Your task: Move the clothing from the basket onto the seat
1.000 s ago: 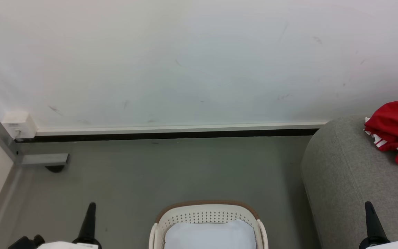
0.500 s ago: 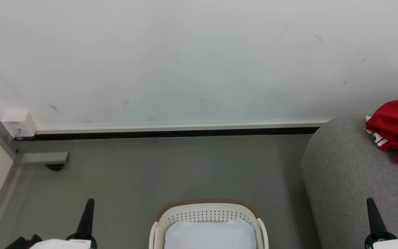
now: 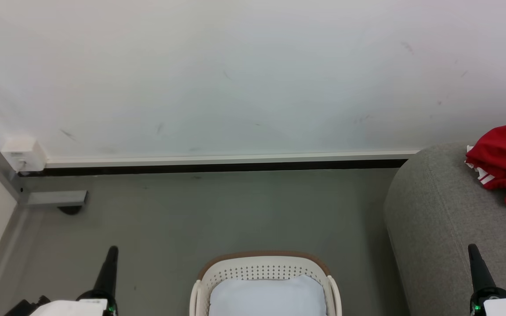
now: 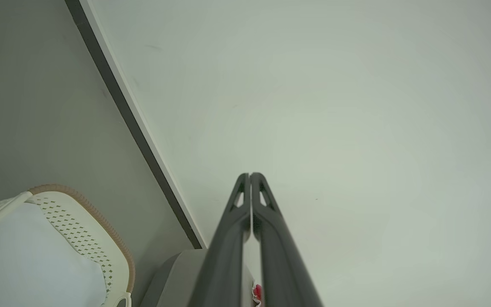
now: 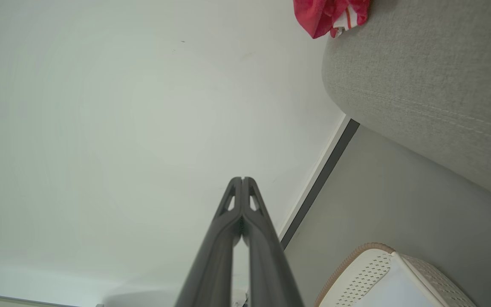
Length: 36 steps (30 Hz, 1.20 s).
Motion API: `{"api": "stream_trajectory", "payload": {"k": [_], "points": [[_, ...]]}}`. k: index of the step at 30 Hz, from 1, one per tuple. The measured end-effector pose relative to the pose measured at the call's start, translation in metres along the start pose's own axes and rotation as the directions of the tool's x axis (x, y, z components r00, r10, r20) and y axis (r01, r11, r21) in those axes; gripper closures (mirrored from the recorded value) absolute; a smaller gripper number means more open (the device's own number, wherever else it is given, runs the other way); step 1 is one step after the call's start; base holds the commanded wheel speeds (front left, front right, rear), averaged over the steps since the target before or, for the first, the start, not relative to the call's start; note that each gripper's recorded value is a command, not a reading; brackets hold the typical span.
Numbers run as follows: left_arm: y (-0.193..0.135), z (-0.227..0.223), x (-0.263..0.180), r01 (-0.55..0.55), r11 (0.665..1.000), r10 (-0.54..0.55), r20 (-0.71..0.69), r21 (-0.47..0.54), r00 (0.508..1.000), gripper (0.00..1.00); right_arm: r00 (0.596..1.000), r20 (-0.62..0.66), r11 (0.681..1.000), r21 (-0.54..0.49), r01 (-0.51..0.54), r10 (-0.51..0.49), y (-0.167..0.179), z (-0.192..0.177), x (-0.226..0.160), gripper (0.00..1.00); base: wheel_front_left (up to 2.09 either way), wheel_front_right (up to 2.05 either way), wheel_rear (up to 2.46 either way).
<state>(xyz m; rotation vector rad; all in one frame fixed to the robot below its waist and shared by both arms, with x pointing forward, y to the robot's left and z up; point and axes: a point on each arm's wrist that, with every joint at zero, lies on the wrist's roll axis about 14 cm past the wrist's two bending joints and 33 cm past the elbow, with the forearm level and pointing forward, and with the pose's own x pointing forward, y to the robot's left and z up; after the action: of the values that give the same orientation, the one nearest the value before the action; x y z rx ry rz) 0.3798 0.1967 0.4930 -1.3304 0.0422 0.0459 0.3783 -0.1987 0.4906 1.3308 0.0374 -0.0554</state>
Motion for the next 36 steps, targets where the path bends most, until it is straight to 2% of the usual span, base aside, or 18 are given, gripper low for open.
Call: {"api": "stream_trajectory", "payload": {"k": [27, 36], "points": [[-0.008, 0.004, 0.006, 0.035, 0.979, -0.036, -0.001, -0.201, 0.999, 1.00, 0.999, -0.010, 0.979, 0.200, -0.039, 0.042, 0.011, 0.002, 0.007, 1.00, 0.00, 0.00, 0.00], [-0.010, 0.005, 0.007, 0.044, 0.971, -0.045, 0.000, -0.236, 0.999, 1.00, 0.999, -0.008, 0.968, 0.244, -0.048, 0.051, 0.013, 0.003, 0.008, 1.00, 0.00, 0.00, 0.00]]}}
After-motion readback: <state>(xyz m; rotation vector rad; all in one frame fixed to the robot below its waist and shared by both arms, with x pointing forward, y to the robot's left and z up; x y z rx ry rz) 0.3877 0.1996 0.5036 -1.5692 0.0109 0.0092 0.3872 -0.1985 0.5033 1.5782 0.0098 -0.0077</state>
